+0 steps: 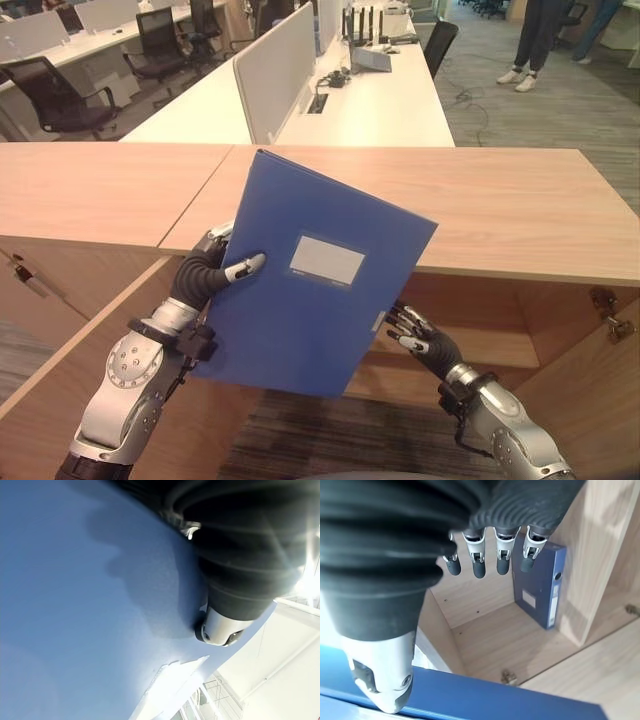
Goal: Put the empty folder in the office cabinet
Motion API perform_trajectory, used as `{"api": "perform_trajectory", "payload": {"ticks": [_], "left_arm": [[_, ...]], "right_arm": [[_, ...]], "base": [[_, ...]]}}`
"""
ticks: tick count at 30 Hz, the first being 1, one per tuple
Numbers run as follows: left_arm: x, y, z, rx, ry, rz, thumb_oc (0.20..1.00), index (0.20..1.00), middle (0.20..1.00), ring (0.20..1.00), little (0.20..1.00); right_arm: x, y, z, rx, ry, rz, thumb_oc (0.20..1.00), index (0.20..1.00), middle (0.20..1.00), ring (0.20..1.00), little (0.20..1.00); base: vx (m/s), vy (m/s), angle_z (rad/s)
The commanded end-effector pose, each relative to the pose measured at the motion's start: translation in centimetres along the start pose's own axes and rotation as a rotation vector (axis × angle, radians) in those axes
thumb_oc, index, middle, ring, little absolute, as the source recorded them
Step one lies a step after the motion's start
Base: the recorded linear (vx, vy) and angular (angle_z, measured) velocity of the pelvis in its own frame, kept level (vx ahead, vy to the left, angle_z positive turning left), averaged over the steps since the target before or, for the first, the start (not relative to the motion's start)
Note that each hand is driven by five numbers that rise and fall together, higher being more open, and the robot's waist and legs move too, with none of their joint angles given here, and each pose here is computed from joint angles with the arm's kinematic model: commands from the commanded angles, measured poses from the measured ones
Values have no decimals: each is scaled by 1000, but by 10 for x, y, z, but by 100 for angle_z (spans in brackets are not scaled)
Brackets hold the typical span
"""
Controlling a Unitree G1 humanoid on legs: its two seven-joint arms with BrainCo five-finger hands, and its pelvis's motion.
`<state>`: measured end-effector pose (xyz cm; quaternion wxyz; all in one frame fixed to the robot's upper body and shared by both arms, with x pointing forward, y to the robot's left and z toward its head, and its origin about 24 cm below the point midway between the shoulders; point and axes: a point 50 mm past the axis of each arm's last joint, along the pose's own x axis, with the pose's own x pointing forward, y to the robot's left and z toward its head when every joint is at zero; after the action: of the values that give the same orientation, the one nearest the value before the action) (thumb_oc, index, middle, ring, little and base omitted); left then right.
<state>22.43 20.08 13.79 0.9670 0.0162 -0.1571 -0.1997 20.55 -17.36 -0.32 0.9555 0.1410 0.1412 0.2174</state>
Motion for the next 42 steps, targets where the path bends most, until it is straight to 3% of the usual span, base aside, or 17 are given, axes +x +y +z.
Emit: {"api": "perform_trajectory", "payload": {"ticks": [1,10,19,42], "left_arm": [[12,12,29,100,-166,28,200,200,200,200,200],[18,6,29,150,-185,8,200,200,200,200,200],[27,-7,27,136,-206,-24,200,200,200,200,200],[57,-40,27,4,-285,-75,200,200,200,200,200]], "right_arm": [[21,24,46,-10,-199,162,1000,1000,1000,1000,1000],[31,63,74,39,-334,338,1000,1000,1000,1000,1000],[46,83,78,78,-361,388,1000,1000,1000,1000,1000],[60,88,49,140,-254,322,1000,1000,1000,1000,1000]], "base": [[0,0,0],[2,0,-1],[-8,-1,-1],[-3,-1,-1]]}}
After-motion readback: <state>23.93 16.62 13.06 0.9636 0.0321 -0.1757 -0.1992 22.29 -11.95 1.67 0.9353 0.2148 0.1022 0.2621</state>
